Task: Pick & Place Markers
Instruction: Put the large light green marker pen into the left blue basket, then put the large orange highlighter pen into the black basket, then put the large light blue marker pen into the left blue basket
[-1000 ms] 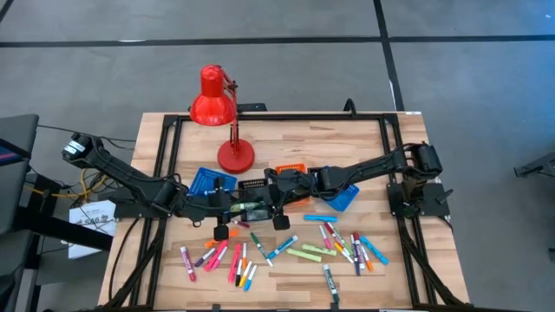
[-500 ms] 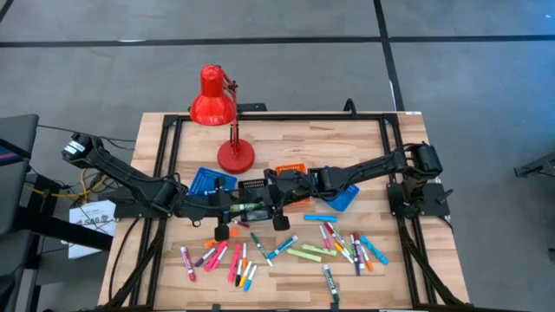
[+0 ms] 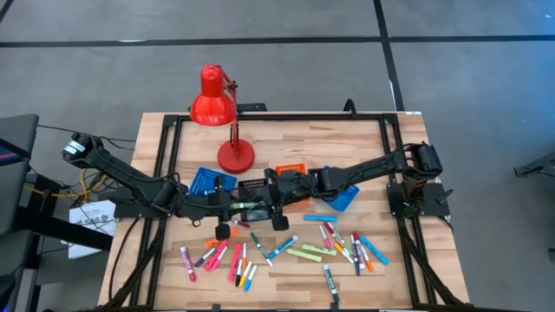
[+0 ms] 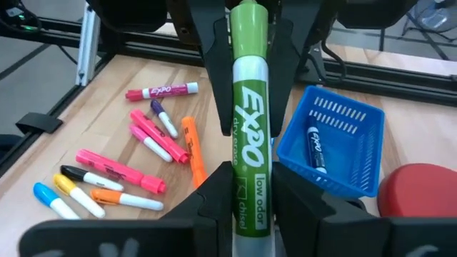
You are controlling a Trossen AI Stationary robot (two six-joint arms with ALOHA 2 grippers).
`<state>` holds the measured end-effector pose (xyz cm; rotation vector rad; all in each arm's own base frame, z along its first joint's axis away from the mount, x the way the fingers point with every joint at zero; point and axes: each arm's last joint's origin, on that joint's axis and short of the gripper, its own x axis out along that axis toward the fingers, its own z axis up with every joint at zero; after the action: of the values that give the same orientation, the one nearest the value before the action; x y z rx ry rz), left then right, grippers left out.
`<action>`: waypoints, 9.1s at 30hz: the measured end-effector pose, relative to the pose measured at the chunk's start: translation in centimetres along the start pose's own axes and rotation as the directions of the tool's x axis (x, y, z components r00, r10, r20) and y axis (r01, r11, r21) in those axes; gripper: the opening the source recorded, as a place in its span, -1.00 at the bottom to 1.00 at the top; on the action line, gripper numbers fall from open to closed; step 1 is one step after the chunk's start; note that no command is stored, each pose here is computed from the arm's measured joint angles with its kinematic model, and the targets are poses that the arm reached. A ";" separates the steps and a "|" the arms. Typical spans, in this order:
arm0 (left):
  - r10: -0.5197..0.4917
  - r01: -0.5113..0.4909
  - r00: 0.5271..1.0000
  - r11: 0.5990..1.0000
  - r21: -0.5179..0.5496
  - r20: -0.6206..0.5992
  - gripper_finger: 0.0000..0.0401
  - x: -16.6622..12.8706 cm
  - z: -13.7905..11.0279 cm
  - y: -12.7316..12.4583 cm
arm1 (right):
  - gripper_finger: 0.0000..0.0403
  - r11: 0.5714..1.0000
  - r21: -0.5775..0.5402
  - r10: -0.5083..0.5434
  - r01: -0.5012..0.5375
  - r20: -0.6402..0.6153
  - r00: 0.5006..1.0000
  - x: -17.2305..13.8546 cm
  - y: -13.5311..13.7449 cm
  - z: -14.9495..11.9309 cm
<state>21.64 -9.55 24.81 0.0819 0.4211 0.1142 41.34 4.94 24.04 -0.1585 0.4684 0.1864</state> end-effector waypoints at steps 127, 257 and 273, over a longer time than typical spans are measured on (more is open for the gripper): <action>-0.270 0.113 0.872 0.922 -0.370 -0.408 -0.65 -1.3 -11.4 -2.3 | 0.27 0.984 0.144 0.122 -0.105 -0.114 0.986 1.8 3.7 -2.1; -0.197 0.193 0.957 0.980 0.042 0.213 -0.48 -0.1 -3.7 2.7 | -0.64 0.973 0.013 -0.228 0.229 -0.069 0.971 -1.7 2.7 -4.0; -0.151 0.136 0.966 0.987 0.086 0.211 -0.41 -1.6 -4.3 3.2 | -0.65 0.954 -0.017 -0.301 0.301 0.018 0.954 -0.9 3.0 -3.5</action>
<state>18.10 -6.34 21.87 0.1318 0.2111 -0.0531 38.34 7.08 21.02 -0.2451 0.4220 -0.1071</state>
